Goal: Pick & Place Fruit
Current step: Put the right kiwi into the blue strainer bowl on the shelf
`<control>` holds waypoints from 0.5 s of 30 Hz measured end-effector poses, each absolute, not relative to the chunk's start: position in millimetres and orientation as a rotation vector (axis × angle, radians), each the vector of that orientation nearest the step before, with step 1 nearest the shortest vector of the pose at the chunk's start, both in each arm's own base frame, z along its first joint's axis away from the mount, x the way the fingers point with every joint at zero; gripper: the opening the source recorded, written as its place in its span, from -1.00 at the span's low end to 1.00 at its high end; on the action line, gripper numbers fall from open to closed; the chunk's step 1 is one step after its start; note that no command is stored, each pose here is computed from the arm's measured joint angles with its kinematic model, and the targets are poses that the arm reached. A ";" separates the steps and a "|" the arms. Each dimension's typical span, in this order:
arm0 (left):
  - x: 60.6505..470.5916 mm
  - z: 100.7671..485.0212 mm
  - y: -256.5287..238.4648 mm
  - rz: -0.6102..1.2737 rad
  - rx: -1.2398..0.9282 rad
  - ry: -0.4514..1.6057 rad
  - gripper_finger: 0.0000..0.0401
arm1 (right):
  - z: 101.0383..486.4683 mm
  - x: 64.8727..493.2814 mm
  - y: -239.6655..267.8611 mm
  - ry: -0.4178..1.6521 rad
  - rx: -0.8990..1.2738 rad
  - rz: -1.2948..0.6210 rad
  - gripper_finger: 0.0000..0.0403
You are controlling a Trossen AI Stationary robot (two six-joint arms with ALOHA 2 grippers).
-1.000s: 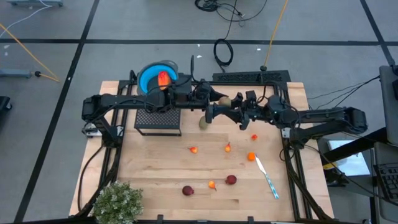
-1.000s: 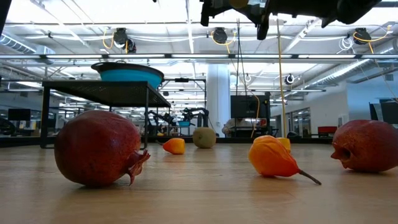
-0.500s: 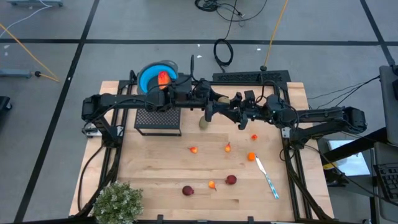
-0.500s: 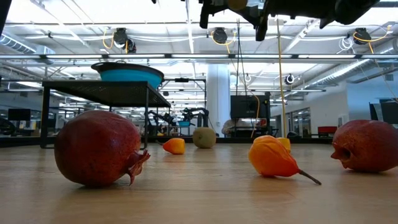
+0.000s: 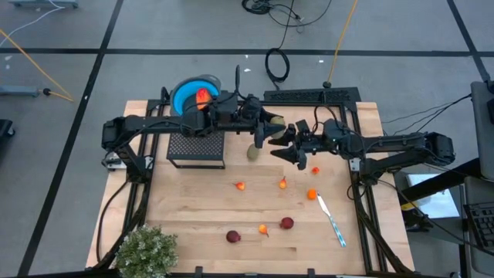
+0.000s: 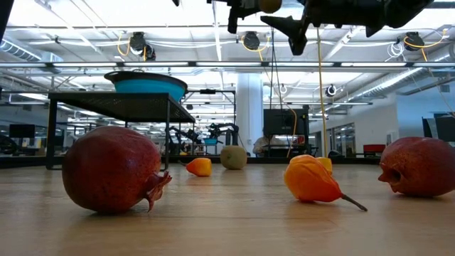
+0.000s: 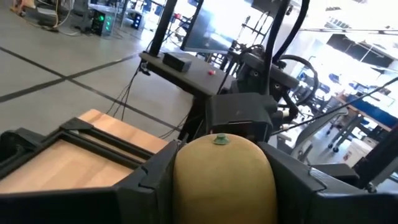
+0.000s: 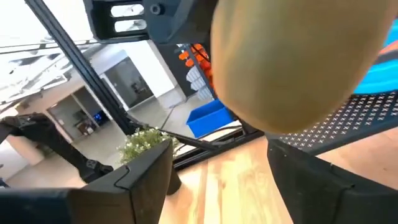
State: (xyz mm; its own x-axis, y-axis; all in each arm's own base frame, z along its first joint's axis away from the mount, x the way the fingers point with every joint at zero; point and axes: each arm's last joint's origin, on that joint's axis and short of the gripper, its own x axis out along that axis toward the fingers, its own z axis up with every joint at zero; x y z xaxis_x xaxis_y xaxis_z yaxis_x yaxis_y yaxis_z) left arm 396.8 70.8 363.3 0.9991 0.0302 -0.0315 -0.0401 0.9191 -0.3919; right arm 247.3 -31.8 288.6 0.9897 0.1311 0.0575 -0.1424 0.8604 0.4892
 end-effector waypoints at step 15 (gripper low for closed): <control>339.5 389.0 109.5 0.335 -0.457 0.130 -0.08 | 276.7 242.9 -38.2 0.103 0.425 0.081 0.08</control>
